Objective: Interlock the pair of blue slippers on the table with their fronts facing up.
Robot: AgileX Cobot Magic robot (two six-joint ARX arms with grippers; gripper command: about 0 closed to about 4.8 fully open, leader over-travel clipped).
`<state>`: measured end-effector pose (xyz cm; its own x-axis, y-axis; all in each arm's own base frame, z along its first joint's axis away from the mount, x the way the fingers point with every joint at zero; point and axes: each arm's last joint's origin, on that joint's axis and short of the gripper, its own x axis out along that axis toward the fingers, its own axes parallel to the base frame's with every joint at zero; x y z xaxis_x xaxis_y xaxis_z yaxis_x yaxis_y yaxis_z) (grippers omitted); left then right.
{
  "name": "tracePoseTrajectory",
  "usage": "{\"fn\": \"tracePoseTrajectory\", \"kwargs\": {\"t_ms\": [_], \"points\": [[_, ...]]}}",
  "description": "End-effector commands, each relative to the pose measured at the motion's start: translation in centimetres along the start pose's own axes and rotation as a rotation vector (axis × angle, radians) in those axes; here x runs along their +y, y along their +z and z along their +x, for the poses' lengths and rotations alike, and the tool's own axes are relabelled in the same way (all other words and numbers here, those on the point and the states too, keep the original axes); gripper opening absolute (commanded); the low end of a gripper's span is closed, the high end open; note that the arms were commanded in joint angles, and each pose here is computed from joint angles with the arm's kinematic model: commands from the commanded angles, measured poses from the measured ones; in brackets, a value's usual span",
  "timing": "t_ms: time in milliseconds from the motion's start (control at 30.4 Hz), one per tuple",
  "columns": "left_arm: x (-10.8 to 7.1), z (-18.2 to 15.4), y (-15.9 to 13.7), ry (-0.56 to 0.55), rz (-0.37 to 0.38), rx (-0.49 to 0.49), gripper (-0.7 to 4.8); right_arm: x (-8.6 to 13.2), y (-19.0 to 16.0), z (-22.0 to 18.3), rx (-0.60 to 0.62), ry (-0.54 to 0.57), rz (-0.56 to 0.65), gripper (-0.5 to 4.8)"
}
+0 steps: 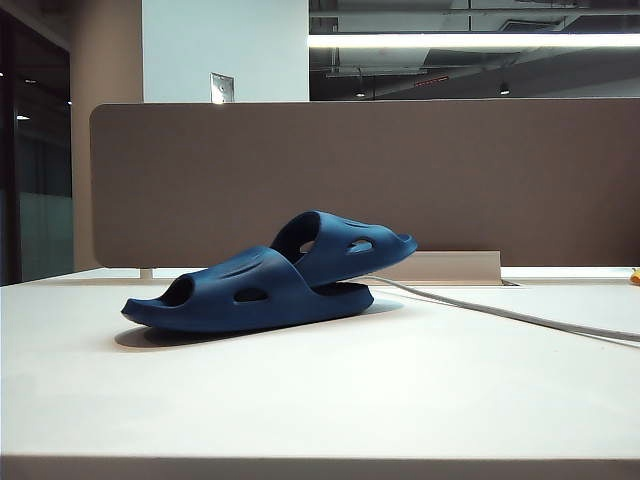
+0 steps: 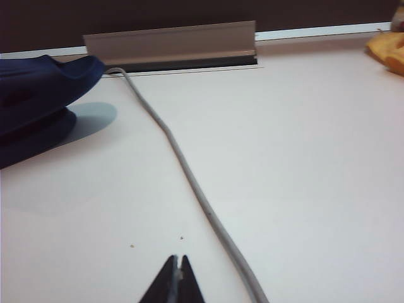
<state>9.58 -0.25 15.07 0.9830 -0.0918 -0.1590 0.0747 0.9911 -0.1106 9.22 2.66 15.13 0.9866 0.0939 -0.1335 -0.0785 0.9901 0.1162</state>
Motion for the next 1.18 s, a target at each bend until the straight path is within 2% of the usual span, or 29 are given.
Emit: {"fn": "tracePoseTrajectory", "kwargs": {"t_ms": [33, 263, 855, 1184], "points": [[0.00, 0.02, -0.14, -0.001, 0.035, 0.011, -0.05, -0.16, 0.17, 0.04, -0.017, -0.016, 0.010, 0.00], [-0.05, 0.02, -0.14, -0.019, 0.064, 0.012, -0.05, -0.25, 0.18, 0.05, -0.018, -0.025, 0.012, 0.00], [-0.08, 0.02, -0.12, -0.026, 0.052, 0.010, -0.05, -0.26, -0.02, 0.05, 0.002, -0.026, 0.006, 0.00], [-0.08, 0.02, -0.12, -0.027, 0.052, 0.010, -0.05, 0.22, -0.10, -0.03, 0.011, 0.032, -0.001, 0.00]]}}
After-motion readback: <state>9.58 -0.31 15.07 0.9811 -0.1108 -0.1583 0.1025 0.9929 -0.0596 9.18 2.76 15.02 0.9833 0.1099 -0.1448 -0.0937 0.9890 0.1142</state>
